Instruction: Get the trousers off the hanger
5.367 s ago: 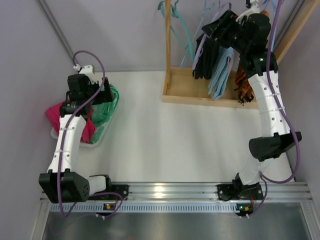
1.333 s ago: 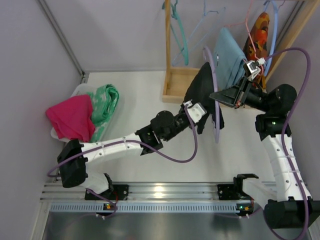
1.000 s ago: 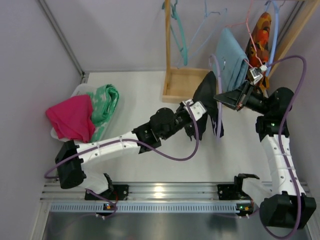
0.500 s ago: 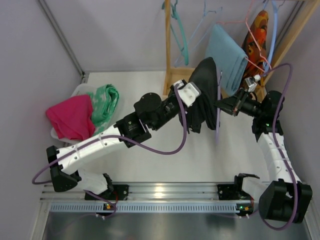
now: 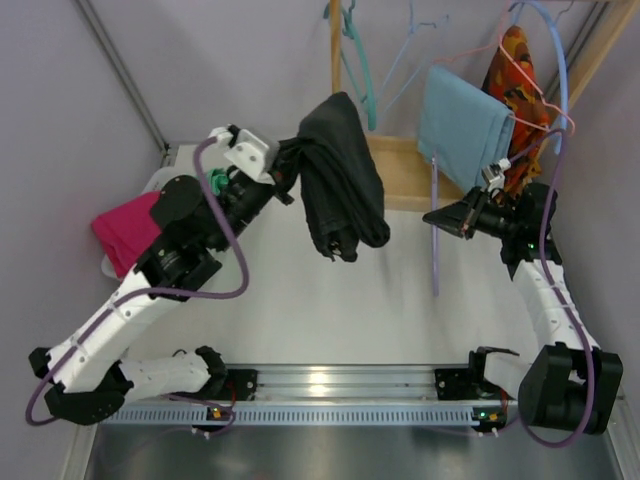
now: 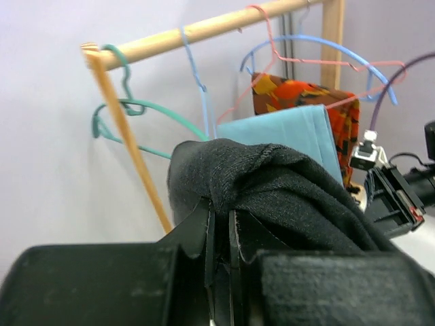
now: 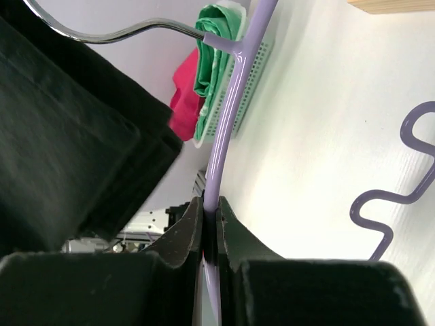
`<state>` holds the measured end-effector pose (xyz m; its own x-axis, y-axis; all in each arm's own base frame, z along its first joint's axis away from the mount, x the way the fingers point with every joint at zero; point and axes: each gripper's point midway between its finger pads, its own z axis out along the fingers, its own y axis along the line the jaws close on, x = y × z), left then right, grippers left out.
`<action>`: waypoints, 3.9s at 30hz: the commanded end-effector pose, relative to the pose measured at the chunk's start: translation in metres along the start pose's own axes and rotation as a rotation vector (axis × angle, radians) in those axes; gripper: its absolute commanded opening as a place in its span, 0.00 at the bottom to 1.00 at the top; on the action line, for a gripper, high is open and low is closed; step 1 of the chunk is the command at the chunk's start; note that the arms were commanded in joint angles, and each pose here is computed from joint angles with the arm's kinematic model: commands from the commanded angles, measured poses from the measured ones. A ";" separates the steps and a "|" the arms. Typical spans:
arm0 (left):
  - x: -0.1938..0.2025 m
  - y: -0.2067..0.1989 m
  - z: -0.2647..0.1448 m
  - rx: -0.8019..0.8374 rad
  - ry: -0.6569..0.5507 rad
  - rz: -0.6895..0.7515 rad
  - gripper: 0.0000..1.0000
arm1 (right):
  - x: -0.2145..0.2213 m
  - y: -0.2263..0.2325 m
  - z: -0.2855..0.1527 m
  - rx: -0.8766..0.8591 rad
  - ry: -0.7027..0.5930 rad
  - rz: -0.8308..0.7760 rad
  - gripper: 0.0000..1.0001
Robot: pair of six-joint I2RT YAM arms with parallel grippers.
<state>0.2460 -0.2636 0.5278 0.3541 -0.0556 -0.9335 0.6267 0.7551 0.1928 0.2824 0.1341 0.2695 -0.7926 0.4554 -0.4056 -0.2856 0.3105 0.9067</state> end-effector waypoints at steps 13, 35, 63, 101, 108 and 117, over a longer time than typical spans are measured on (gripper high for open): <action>-0.027 0.169 -0.158 -0.630 -0.121 -0.097 0.00 | -0.014 0.013 0.003 -0.005 -0.003 -0.166 0.00; 0.089 0.324 -0.194 -1.221 0.226 0.336 0.00 | -0.028 0.060 0.006 -0.019 -0.015 -0.247 0.00; 0.240 0.334 -0.155 -1.006 0.421 0.041 0.98 | -0.036 0.168 -0.017 -0.173 -0.079 -0.197 0.00; 0.131 0.287 -0.143 -0.894 0.204 -0.036 0.98 | -0.245 0.192 0.080 -0.183 -0.324 -0.264 0.00; 0.131 0.287 -0.146 -0.907 0.210 -0.041 0.98 | -0.249 0.172 0.107 -0.125 -0.331 -0.202 0.00; 0.134 0.284 -0.146 -0.904 0.211 -0.054 0.98 | -0.248 0.141 0.129 -0.071 -0.304 -0.165 0.00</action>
<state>0.3802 0.0407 0.3842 0.0725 -0.0407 -0.9965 -0.1769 0.9828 -0.0530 0.5065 0.1605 0.4808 -0.5468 0.6522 -0.5250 -0.4129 0.3354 0.8468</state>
